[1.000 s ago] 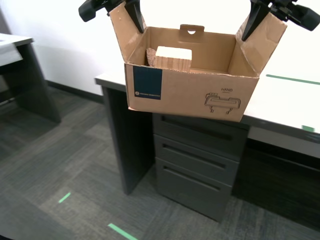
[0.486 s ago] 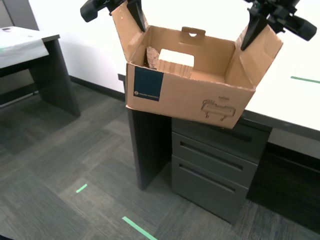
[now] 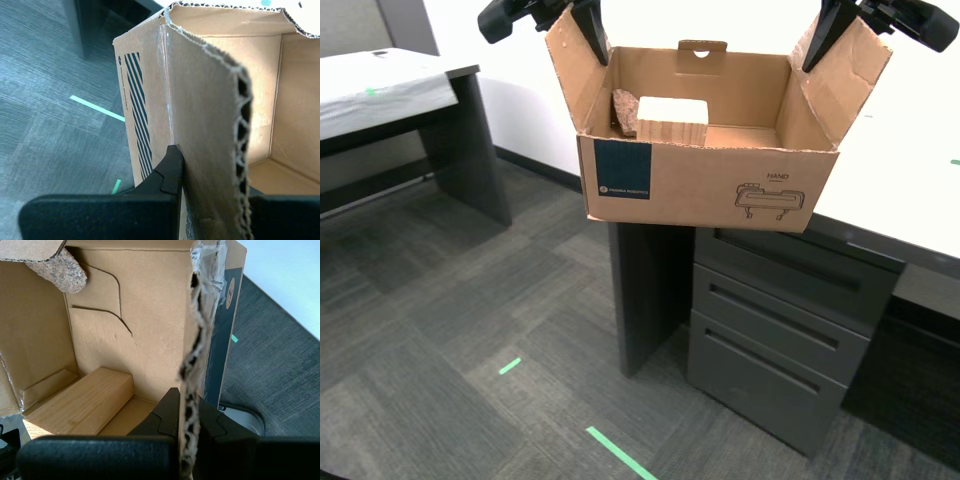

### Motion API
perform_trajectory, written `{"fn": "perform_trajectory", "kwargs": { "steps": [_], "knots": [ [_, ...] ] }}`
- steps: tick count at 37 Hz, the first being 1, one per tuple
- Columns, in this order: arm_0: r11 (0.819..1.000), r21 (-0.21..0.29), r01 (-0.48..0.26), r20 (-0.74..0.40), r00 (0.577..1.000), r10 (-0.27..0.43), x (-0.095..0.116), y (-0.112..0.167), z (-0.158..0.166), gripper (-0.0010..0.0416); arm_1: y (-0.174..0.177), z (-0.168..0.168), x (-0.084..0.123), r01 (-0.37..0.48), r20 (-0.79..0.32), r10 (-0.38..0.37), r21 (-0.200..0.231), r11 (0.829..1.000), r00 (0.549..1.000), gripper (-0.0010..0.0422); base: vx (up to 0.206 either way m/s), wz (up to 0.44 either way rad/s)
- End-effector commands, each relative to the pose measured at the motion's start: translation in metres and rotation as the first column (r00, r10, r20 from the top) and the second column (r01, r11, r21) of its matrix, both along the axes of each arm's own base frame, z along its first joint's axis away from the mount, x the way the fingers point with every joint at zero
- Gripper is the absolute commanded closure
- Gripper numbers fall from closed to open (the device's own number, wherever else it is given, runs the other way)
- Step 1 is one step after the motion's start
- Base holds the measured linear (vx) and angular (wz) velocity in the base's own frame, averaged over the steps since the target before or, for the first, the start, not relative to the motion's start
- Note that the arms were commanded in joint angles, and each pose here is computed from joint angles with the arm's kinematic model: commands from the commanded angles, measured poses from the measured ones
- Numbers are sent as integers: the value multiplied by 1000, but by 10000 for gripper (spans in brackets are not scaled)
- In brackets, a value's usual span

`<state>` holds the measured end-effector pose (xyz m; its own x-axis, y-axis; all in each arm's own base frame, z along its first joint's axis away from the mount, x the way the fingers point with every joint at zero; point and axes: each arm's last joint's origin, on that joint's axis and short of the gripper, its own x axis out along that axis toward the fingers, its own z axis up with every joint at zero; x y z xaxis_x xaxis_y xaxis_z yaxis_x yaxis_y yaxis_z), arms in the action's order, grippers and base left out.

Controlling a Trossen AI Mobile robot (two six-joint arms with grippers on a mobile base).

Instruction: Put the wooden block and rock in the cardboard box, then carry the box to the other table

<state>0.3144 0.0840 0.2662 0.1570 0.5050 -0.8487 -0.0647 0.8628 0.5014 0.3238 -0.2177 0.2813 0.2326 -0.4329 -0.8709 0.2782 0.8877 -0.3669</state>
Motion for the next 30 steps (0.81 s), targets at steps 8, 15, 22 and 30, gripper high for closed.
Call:
{"fn": "perform_trajectory", "kwargs": {
  "steps": [8, 15, 22, 30],
  "knots": [
    [999, 25, 35, -29, 999, -34, -2, 3, -1, 407, -1, 0, -4, 87, -4, -87, 9, 996, 996, 414, 65, 298],
    [999, 34, 41, -37, 999, -40, -5, 11, 1, 407, 0, -1, -5, 120, 2, -120, 22, 993, 993, 414, 87, 353],
    [998, 52, 41, -25, 999, -40, -15, 23, 12, 407, 2, -3, -9, 186, -18, -185, 61, 981, 983, 414, 114, 420],
    [994, 76, 76, 9, 997, -77, -25, 31, 28, 407, 3, -3, -9, 195, -17, -194, 65, 979, 981, 414, 126, 441]
  ]
}}
